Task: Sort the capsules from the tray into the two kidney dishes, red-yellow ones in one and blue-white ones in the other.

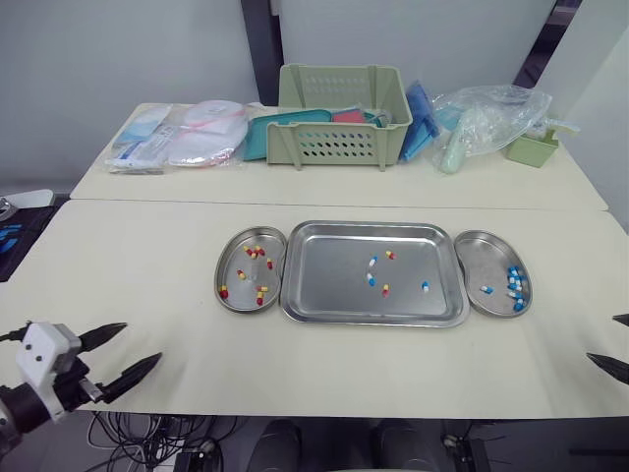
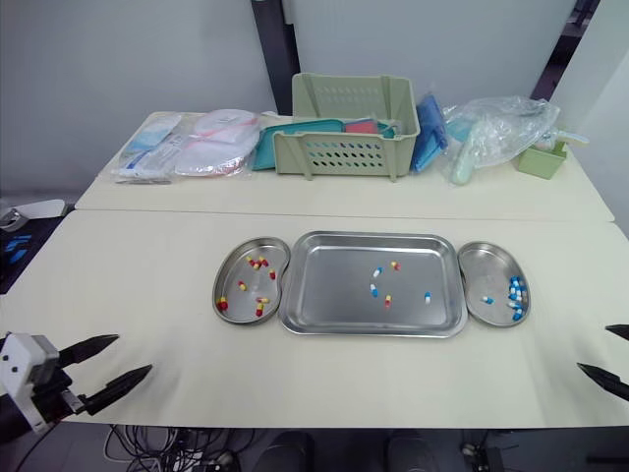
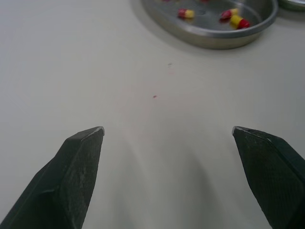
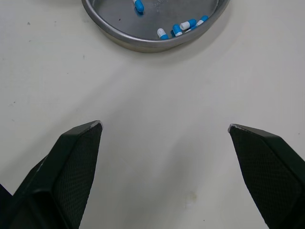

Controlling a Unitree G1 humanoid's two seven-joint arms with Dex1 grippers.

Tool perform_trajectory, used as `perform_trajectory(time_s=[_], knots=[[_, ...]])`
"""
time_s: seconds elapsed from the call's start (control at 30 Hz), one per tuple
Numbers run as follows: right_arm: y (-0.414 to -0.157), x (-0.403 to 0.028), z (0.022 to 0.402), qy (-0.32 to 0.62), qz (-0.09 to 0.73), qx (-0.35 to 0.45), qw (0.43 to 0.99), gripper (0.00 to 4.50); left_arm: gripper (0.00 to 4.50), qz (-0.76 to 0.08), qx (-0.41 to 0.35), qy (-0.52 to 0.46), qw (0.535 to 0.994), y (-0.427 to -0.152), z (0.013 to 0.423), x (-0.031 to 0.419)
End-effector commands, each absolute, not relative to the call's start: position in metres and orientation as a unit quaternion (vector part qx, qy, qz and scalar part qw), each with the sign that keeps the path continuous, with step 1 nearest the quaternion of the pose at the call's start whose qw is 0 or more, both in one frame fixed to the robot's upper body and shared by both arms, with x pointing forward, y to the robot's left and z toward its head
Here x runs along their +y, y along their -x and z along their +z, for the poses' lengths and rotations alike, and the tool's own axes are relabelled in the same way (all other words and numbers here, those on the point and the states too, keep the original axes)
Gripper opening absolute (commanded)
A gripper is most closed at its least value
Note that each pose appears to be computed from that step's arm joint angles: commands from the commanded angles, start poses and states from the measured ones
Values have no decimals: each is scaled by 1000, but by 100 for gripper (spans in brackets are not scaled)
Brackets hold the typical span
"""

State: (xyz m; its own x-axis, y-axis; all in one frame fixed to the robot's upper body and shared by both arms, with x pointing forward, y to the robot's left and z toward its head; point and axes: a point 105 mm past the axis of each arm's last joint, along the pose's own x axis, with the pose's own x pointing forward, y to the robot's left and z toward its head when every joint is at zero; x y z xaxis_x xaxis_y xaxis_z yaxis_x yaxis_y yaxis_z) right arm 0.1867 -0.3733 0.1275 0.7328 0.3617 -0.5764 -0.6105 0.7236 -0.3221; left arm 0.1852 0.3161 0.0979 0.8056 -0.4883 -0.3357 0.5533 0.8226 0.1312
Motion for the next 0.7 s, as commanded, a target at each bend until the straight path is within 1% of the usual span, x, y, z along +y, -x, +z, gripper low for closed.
perform_trajectory(time_s=[0.03,0.1,0.17,0.27,0.47,0.6,0.67,0.7], knots=[[-185,-369,133,265,272,235,895,450,448,-356,105,-87,924,-183,105,268],[-182,-366,132,266,274,237,893,450,448,-402,77,-66,910,-180,107,238],[-179,-363,131,265,277,242,891,450,448,-432,57,-58,898,-180,109,218],[-174,-355,130,259,290,251,886,450,448,-463,43,-48,884,-181,108,197],[-167,-341,133,247,295,253,888,450,448,-467,15,-50,883,-195,106,182],[-175,-322,138,242,272,254,896,450,448,-467,7,-56,882,-200,106,180],[-179,-303,141,230,287,249,896,450,448,-469,6,-59,881,-201,106,180],[-185,-282,145,220,306,234,896,450,448,-469,5,-60,881,-201,105,179]])
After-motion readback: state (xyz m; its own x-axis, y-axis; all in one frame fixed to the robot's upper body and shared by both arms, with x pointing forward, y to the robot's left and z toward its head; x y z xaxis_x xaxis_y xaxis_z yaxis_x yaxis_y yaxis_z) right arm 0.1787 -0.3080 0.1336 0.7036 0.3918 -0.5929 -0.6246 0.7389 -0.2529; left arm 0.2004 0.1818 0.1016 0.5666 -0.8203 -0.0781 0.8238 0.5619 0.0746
